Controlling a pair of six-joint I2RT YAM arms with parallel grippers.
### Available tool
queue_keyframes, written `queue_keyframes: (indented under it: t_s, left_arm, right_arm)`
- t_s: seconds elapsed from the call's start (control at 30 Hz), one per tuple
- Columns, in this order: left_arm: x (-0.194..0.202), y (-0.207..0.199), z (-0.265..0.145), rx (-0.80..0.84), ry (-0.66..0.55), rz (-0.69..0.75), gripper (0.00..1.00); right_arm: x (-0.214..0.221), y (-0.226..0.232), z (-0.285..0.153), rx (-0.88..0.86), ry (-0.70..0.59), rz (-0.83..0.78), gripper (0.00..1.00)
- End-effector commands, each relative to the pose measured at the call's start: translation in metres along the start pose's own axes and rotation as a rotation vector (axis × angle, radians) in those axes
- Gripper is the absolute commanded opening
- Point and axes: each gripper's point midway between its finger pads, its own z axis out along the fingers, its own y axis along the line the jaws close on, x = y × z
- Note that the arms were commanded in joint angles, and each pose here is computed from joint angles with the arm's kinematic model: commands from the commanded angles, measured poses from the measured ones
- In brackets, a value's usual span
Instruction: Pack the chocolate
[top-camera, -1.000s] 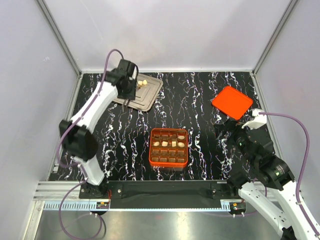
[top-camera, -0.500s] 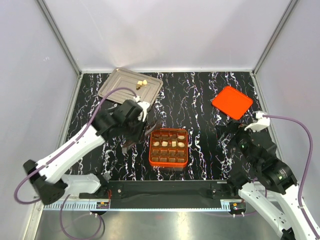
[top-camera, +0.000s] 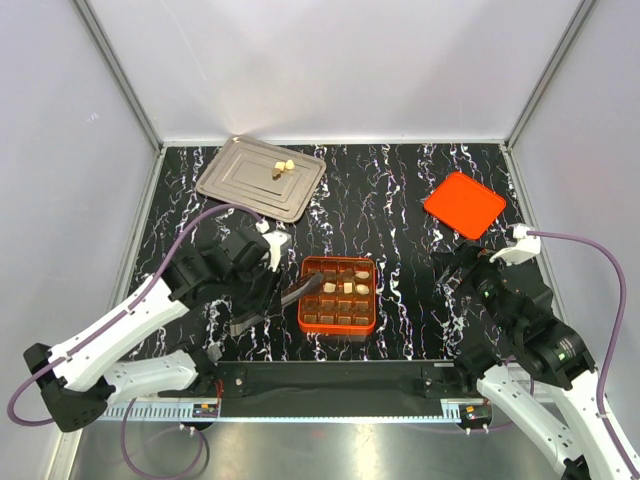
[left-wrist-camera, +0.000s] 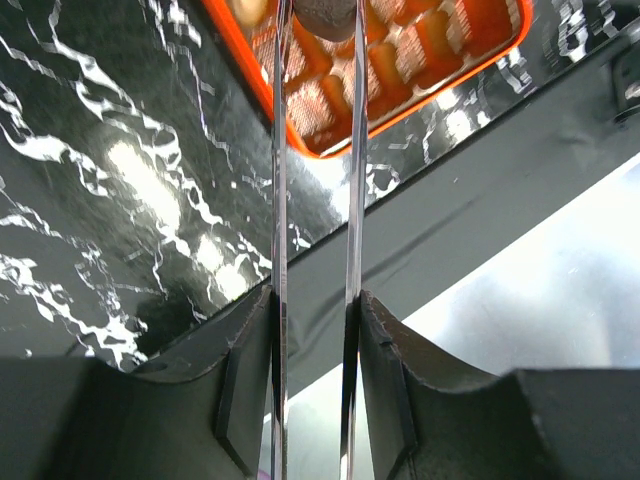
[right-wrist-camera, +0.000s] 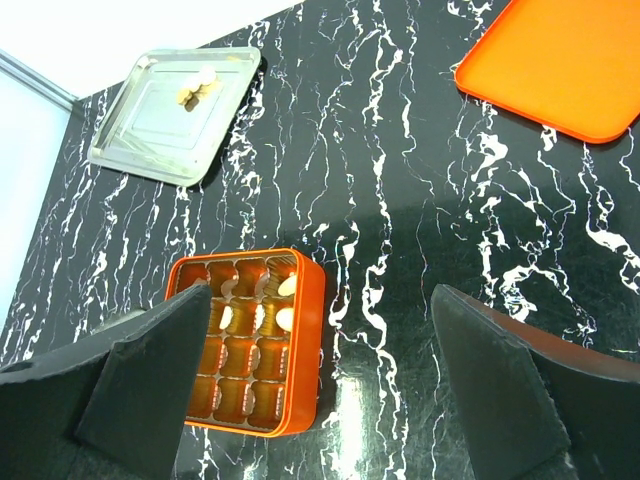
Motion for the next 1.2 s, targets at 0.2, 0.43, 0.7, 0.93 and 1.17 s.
queue_keyframes:
  t_s: [0.2,0.43,0.7,0.93,1.17]
  left_arm:
    - [0.000,0.000,0.013,-0.009,0.009,-0.023,0.40]
    - [0.003,0.002,0.022,-0.019,0.038,-0.026,0.40]
    - [0.005,0.005,0.024,-0.040,0.057,-0.019,0.44]
    - [-0.005,0.007,0.018,-0.073,0.039,-0.011,0.46]
    - [-0.079,0.001,-0.031,-0.148,-0.190,-0.008,0.49]
  right_arm:
    - [-0.017,0.002,-0.011,-0.004,-0.048,0.018,1.00]
    - [-0.022,0.001,-0.016,-0.004,-0.063,0.019,1.00]
    - [-0.021,0.001,-0.016,-0.006,-0.063,0.021,0.99]
    - [-0.022,0.000,-0.016,-0.005,-0.067,0.021,1.00]
    - [-0.024,0.000,-0.018,-0.005,-0.076,0.024,1.00]
